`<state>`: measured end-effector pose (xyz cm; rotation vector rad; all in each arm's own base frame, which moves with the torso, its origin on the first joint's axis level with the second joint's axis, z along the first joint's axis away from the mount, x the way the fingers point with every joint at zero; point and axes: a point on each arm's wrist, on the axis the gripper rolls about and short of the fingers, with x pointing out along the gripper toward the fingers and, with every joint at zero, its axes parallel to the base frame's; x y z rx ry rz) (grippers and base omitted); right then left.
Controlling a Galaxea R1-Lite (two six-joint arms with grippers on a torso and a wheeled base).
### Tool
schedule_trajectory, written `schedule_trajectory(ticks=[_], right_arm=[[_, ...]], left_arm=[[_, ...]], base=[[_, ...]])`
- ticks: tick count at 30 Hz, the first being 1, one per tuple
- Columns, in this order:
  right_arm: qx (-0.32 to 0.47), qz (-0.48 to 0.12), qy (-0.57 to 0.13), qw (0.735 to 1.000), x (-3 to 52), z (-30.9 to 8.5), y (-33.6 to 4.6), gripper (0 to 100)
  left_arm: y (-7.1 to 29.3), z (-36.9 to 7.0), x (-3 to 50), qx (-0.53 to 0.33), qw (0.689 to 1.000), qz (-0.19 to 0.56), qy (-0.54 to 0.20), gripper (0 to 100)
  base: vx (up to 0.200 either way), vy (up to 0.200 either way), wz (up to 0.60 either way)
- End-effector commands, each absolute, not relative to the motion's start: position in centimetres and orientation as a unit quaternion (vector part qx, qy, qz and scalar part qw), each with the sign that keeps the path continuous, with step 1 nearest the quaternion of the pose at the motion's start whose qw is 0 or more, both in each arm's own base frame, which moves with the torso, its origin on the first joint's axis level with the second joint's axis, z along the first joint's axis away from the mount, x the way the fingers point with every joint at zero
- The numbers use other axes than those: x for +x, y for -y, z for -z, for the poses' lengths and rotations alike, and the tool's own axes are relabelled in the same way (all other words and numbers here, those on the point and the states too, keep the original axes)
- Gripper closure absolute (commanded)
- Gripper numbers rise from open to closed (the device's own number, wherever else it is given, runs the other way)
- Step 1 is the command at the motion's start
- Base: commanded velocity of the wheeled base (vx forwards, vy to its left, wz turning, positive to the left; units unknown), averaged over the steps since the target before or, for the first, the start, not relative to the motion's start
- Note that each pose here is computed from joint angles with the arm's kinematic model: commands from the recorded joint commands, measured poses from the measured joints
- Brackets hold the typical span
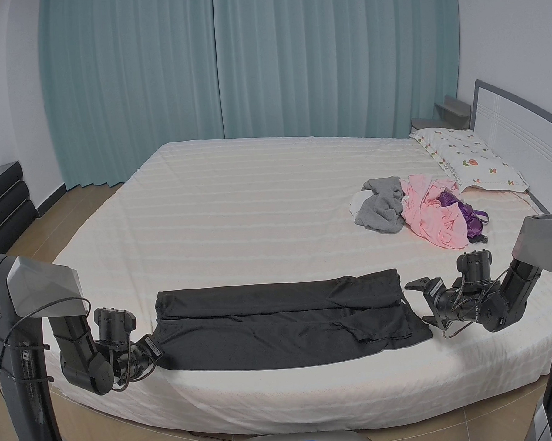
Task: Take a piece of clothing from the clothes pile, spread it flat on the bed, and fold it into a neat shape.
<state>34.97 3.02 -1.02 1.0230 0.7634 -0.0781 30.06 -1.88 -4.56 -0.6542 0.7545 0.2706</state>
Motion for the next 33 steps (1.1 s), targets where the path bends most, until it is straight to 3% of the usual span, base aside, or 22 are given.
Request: schedule_trajectory(ticks=[1, 19, 23, 33], right_arm=[[0.477, 0.036, -0.357, 0.802, 35.0, 1.1, -3.0, 0], [0.478, 0.037, -0.356, 0.802, 35.0, 1.0, -3.0, 0], [0.478, 0.037, -0.356, 0.802, 35.0, 1.0, -3.0, 0], [0.478, 0.037, -0.355, 0.802, 35.1, 1.0, -2.9, 0]], left_arm=[[1.9, 4.5, 30.1, -0.314, 0.869, -0.130, -0.360, 0], [1.5, 0.3, 30.4, -0.374, 0.871, -0.121, -0.293, 0], [1.6, 0.2, 30.8, -0.374, 0.873, -0.115, -0.290, 0], [1.9, 0.7, 34.0, -0.359, 0.883, -0.094, -0.289, 0]], base=[[0.000, 0.000, 0.00], [0.022, 0.000, 0.00], [0.200, 0.000, 0.00], [0.000, 0.000, 0.00]])
